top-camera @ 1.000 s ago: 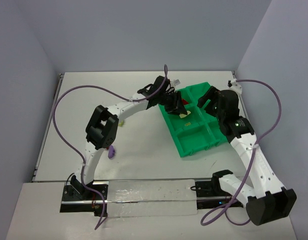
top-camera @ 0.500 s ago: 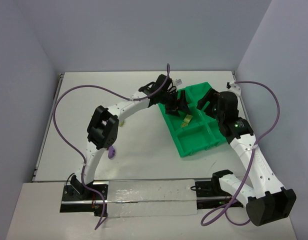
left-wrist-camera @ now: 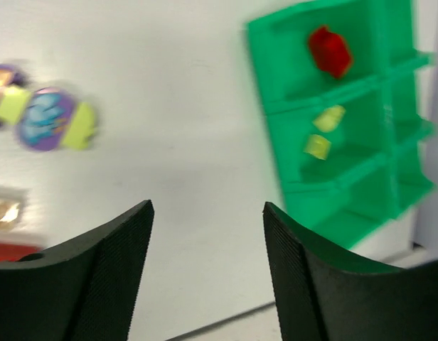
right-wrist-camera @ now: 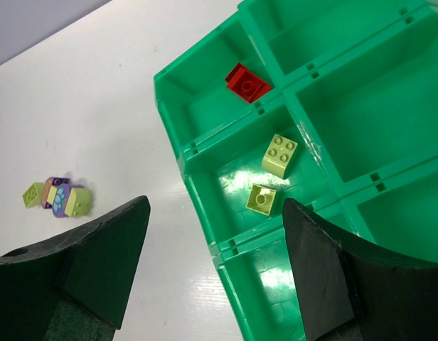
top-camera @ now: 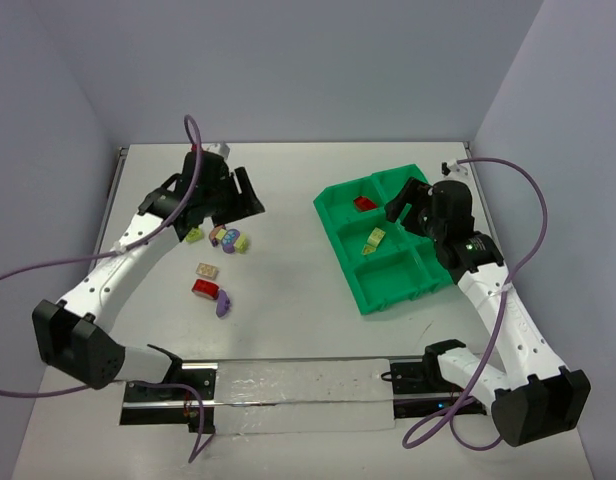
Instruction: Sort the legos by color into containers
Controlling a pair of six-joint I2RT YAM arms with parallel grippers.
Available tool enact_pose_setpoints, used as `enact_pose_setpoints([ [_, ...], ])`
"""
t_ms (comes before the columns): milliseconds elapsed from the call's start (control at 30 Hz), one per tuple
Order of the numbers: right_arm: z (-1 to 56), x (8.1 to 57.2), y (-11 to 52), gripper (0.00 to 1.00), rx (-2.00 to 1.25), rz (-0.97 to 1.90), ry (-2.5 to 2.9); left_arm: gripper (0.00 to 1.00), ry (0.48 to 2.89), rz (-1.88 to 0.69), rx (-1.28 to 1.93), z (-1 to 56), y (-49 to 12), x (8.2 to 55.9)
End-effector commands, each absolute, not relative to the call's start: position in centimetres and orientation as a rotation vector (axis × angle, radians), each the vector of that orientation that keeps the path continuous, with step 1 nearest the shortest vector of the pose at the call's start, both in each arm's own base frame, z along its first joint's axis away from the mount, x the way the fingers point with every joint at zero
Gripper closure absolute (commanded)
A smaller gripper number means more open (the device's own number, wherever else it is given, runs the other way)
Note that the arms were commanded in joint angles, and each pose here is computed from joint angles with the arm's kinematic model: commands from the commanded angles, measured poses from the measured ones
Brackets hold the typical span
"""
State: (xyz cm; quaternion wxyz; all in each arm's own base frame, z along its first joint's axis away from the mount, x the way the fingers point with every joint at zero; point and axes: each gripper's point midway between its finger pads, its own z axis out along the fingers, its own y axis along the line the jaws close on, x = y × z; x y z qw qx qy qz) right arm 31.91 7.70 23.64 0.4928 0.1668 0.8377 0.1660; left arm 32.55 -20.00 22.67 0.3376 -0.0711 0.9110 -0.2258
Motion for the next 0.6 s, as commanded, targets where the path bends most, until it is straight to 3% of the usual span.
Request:
enact_pose_setpoints([
  [0, 25.8, 32.7, 9.1, 0.18, 0.344, 0.475, 1.969, 0.27, 2.526, -0.144, -0.321, 16.2, -13.1, 30.8],
  [267, 25.9, 32.4, 9.5, 0.18, 0.323, 0.497, 1.971, 0.15, 2.461, -0.081, -0.776, 13.3, -5.7, 33.6],
  [367, 25.7, 32.4, 9.6, 0.18, 0.316, 0.495, 1.976, 0.09, 2.471, -0.042, -0.841, 12.1, -4.0, 35.2],
  [567, 26.2, 32.3, 9.5, 0.18, 0.297, 0.487, 1.965, 0.06, 2.5, 0.032, -0.854, 9.6, -2.5, 37.5],
])
